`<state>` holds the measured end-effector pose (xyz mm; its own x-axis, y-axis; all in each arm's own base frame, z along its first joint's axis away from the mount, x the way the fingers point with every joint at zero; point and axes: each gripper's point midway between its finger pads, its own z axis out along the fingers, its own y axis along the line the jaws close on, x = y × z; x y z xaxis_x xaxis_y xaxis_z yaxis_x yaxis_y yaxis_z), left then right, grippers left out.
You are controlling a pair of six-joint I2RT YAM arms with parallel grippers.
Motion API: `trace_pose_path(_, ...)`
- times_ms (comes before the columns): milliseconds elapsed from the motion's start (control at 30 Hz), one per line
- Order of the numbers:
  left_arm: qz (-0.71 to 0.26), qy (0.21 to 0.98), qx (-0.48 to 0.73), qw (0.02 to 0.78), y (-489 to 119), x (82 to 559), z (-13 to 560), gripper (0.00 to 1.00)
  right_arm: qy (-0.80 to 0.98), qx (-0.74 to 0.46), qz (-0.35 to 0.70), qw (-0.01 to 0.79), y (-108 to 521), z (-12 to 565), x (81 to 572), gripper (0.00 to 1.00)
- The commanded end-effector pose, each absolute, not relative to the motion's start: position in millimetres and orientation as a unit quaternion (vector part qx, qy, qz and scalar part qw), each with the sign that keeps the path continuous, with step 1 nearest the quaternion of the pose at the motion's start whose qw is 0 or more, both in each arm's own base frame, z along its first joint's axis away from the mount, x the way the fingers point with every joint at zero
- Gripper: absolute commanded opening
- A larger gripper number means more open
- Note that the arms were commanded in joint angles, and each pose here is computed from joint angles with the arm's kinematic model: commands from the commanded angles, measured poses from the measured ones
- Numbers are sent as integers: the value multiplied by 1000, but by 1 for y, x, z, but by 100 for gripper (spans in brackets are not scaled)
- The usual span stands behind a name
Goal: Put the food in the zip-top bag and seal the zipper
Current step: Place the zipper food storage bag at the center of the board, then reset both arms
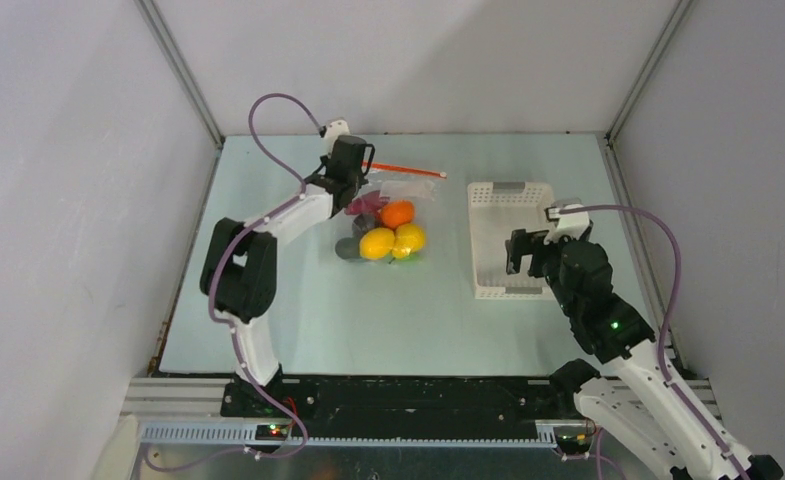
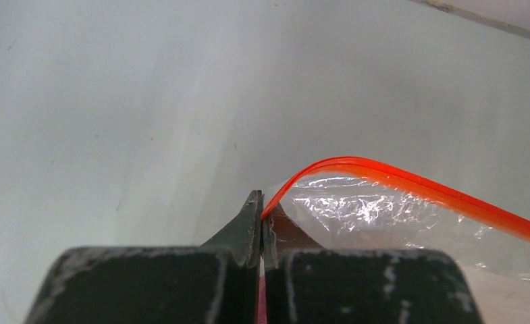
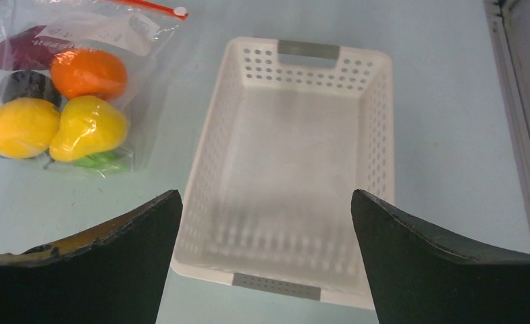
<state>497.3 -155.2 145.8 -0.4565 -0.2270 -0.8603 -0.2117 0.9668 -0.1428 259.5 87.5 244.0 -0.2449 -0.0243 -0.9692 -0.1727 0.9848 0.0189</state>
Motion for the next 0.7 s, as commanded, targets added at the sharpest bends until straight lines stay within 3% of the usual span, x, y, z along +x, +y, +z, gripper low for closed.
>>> trace_pose_path(0, -11, 859, -180, 479, -140, 519, 146, 0, 771, 5, 62, 633, 67, 247, 258, 100)
trace_pose_path(67, -17, 861, -193, 470, -133, 522, 141, 14, 772, 18, 58, 633, 60, 242, 255, 99)
trace_pose_path(100, -21, 859, -203, 469, -127, 523, 142, 53, 771, 30, 56, 634, 55, 241, 254, 100)
trace_pose_path(167, -31, 855, -202, 476, -121, 525, 156, 94, 770, 55, 53, 633, 48, 240, 252, 100)
trace_pose_path(300, -38, 834, -186, 518, -109, 516, 216, 99, 757, 110, 77, 640, 41, 246, 247, 100)
trace_pose_path(467, -60, 796, -193, 570, -88, 455, 293, 100, 750, 139, 93, 640, 36, 248, 240, 100)
trace_pose_path(667, -100, 796, -247, 544, -66, 350, 272, 100, 759, 158, 110, 622, 38, 239, 233, 99)
